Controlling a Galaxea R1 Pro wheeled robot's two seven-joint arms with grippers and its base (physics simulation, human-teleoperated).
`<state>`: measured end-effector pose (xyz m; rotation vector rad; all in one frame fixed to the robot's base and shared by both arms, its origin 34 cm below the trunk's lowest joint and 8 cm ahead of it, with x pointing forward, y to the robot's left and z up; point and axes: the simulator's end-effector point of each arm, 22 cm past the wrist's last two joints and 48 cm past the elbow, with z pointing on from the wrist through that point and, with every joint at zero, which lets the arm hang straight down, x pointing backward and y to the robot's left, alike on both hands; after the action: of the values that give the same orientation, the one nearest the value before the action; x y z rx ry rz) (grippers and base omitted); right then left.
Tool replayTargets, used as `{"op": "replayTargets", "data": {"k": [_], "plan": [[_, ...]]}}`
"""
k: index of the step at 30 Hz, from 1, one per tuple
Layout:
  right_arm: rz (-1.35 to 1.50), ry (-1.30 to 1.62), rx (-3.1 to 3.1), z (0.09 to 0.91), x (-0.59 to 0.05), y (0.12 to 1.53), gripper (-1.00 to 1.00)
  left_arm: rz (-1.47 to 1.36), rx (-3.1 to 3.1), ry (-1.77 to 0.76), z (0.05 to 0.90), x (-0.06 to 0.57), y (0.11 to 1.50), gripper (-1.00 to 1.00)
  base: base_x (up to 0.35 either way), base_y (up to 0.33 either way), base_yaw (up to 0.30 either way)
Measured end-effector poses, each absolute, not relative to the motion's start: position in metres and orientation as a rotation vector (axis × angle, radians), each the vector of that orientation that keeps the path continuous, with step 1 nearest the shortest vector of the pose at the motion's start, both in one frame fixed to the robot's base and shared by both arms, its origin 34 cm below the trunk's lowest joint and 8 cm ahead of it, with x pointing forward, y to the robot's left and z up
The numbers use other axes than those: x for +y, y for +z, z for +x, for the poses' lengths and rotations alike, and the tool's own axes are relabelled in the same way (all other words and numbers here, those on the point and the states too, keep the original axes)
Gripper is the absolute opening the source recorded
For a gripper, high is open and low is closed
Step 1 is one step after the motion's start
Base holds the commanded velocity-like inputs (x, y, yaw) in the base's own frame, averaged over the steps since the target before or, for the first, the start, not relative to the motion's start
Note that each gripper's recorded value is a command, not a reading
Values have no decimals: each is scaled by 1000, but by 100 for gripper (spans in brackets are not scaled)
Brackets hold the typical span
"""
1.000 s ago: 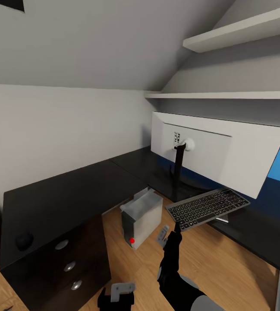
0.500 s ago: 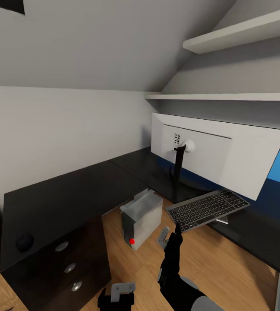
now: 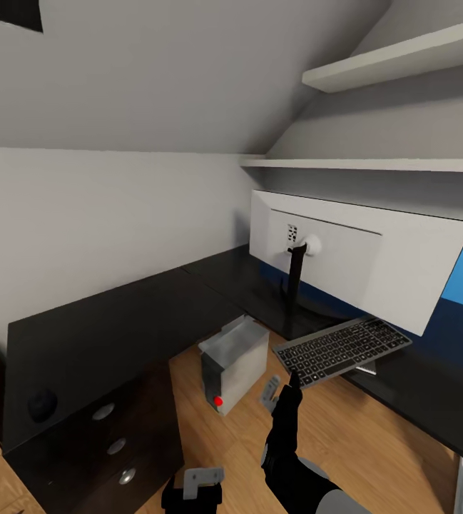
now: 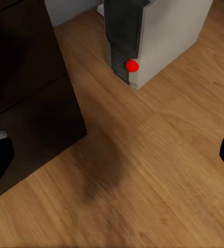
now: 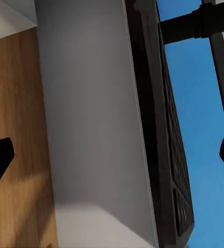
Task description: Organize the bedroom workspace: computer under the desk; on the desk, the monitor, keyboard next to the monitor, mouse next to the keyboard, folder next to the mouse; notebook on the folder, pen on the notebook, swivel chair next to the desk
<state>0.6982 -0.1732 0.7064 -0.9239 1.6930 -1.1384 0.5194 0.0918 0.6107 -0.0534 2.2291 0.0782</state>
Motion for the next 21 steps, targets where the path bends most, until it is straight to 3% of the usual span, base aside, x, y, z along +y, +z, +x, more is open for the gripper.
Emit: {"op": "replayTargets", "data": {"k": [21], "plan": [[-921, -1165, 1704, 700, -192, 715, 100, -57, 2228, 84, 521, 93, 622, 100, 0, 0, 0]]}}
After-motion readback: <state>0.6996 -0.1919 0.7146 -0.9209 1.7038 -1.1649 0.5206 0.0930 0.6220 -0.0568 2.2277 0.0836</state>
